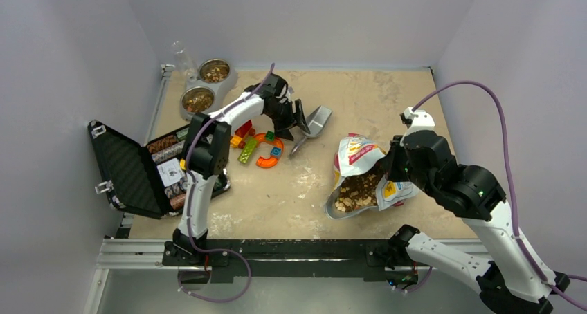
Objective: Serve the pet food
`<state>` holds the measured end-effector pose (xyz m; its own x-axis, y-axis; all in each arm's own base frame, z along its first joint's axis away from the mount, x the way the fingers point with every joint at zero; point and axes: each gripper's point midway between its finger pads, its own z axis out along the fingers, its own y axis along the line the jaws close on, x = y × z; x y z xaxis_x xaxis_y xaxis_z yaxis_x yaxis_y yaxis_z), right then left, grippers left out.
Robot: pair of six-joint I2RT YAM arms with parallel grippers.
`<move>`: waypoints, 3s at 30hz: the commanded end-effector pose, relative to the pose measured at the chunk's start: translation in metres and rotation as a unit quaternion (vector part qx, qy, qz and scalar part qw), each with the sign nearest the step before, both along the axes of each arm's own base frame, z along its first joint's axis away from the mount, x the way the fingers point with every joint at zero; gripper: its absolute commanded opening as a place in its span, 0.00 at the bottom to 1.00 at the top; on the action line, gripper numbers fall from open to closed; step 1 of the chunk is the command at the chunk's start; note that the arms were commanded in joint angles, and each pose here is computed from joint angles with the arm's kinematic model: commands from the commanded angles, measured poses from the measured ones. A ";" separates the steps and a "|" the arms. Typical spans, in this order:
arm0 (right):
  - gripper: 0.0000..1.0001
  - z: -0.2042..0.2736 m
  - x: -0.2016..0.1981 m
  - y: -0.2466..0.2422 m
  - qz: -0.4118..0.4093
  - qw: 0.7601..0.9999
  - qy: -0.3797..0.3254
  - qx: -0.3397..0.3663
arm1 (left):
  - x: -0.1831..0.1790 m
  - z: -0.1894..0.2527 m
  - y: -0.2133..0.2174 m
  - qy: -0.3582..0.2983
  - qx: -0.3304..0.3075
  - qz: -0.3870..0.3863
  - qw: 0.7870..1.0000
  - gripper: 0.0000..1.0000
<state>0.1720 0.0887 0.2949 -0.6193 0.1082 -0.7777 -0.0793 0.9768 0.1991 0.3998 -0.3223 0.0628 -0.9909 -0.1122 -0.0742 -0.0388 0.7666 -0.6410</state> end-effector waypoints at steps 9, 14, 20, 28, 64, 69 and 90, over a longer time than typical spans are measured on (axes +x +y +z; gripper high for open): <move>0.00 0.011 0.006 0.016 0.035 0.999 -0.023 0.023 | -0.119 0.127 0.033 -0.104 0.028 -0.075 0.991 0.70; 0.00 0.008 -0.002 0.020 0.059 0.998 -0.014 0.027 | -0.221 0.175 -0.001 -0.183 -0.008 -0.155 0.971 0.98; 0.00 0.012 -0.010 0.017 0.078 0.996 -0.025 0.031 | -0.266 0.165 -0.032 -0.185 0.030 -0.188 0.964 0.98; 0.00 0.017 -0.023 0.012 0.089 0.994 -0.038 0.045 | -0.235 0.130 -0.061 -0.182 0.165 -0.133 0.960 0.76; 0.00 0.030 -0.071 0.206 0.458 0.887 0.018 0.051 | -0.269 0.214 0.130 -0.062 0.045 0.369 0.926 0.00; 0.41 0.011 -0.086 0.186 0.474 0.880 0.022 0.029 | -0.258 0.239 0.122 -0.074 0.028 0.385 0.919 0.00; 0.69 -0.038 -0.114 0.185 0.403 0.908 -0.037 -0.113 | -0.257 0.258 0.100 0.011 0.006 0.447 0.894 0.00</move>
